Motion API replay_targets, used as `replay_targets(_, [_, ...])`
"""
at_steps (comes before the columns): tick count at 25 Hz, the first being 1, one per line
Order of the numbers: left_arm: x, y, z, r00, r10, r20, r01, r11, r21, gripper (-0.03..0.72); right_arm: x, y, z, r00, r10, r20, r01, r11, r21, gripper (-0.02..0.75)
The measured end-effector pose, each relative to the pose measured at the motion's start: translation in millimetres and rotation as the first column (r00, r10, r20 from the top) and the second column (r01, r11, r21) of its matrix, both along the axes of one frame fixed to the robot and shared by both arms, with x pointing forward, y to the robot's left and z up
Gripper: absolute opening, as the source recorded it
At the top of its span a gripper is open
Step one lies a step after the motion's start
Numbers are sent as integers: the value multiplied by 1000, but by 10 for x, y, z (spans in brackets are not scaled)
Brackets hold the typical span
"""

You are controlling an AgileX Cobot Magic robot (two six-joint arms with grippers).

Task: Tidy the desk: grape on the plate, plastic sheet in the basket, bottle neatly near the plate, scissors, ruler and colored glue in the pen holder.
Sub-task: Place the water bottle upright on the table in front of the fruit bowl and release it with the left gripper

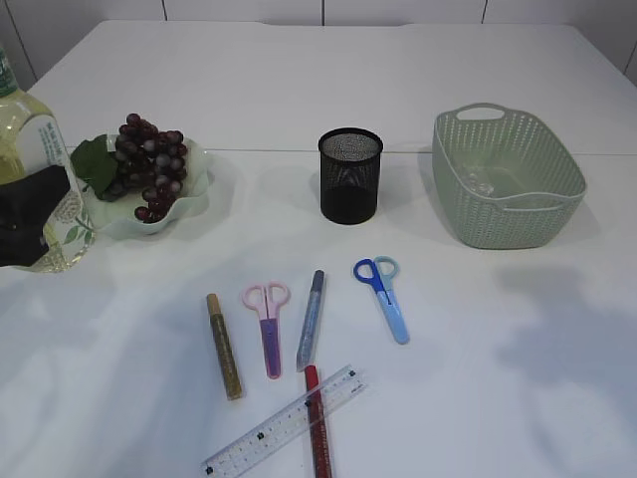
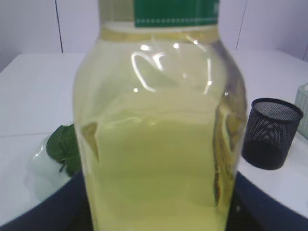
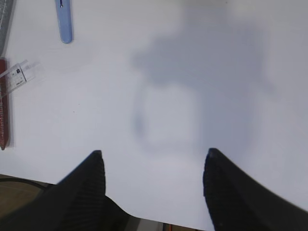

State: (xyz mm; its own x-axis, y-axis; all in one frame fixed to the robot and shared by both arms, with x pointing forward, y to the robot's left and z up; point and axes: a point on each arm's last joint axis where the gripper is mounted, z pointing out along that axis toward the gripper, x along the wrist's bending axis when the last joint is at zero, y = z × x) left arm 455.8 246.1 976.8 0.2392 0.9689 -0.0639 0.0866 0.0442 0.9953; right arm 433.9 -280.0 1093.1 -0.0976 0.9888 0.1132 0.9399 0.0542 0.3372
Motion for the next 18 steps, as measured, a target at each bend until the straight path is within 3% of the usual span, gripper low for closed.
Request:
replay_targets(5, [50,-41,-44,998,-30,55,30,1000,-6,426,0,0,0,1000,0,0,0,1000,0,502])
replay_targets(11, [92,-92,-206,997,-74,-2,74,997,25,426,11,0,4,1000,0,13,0,1000,0,502])
replay_targets(18, [238,-90,-481,993,-29,-112,33,999,29,426,18,0,6,1000,1,21,-1,1000,-1,502])
